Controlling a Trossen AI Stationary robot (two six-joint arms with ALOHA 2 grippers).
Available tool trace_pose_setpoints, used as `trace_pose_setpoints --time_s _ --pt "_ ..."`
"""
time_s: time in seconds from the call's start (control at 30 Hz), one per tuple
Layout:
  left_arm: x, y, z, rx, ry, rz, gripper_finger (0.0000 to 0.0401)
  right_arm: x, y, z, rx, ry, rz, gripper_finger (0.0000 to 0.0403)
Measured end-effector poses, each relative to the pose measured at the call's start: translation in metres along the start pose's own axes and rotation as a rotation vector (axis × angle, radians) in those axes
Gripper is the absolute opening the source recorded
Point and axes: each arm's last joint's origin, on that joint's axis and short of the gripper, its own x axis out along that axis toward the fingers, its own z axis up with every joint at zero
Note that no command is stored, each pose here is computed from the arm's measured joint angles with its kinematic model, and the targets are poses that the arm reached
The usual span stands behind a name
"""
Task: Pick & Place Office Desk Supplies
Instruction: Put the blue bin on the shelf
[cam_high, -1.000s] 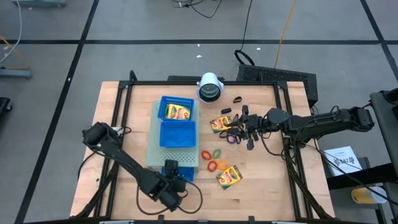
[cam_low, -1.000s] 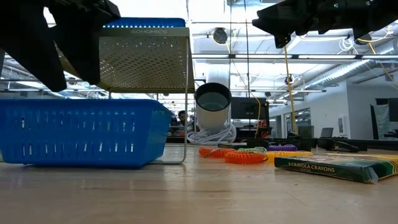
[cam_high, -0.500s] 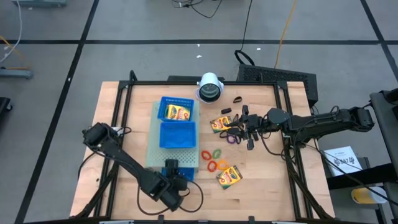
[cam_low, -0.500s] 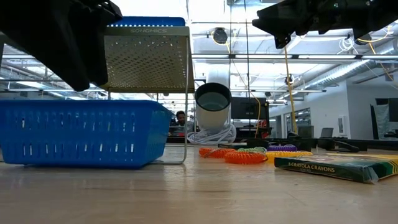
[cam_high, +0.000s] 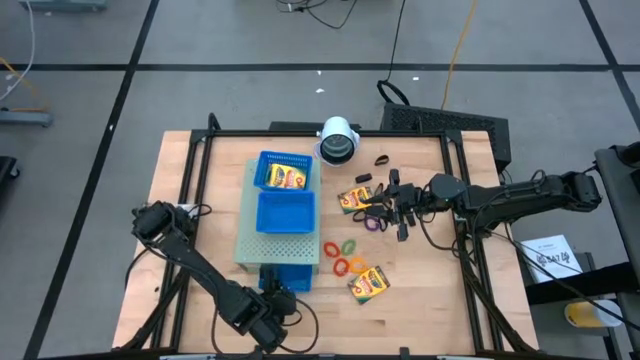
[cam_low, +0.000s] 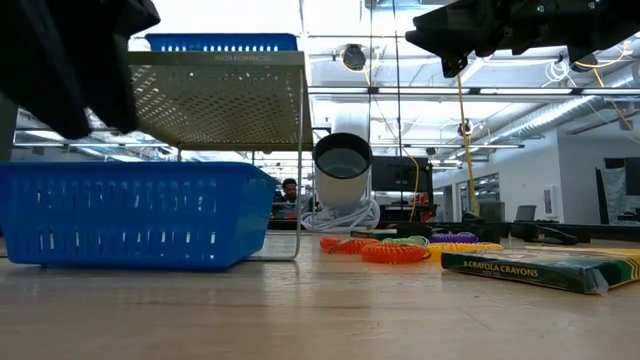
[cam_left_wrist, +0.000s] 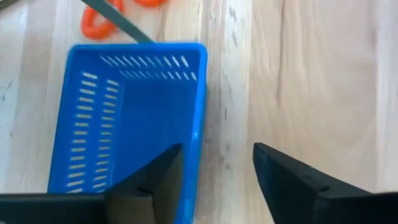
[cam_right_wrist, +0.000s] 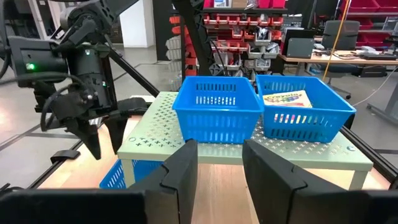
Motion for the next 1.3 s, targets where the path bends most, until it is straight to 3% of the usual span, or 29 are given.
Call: trace_pose_setpoints --time_s 0.23,0.73,0.9,1.17,1.3 --pt "0.002 0.0 -0.002 0.003 0.01 0.022 0.0251 0.0 0.0 0.001 0.001 -0.008 0.0 0.0116" --pt "0.032 -0.003 -0.004 0.038 0.103 0.041 0.0248 0.0 0.0 0.001 0.002 -0.008 0.0 0.0116" --pt "0.034 -0.002 -0.003 0.029 0.136 0.01 0.019 0.0 0.0 0.001 0.002 -0.007 0.0 0.0116" --pt "0.034 -0.002 -0.004 0.02 0.161 -0.02 0.0023 0.0 0.0 0.001 0.001 -0.007 0.0 0.0116" --pt "0.027 0.0 -0.001 -0.002 0.165 -0.06 0.0014 0.0 0.0 0.001 0.0 -0.007 0.0 0.0116"
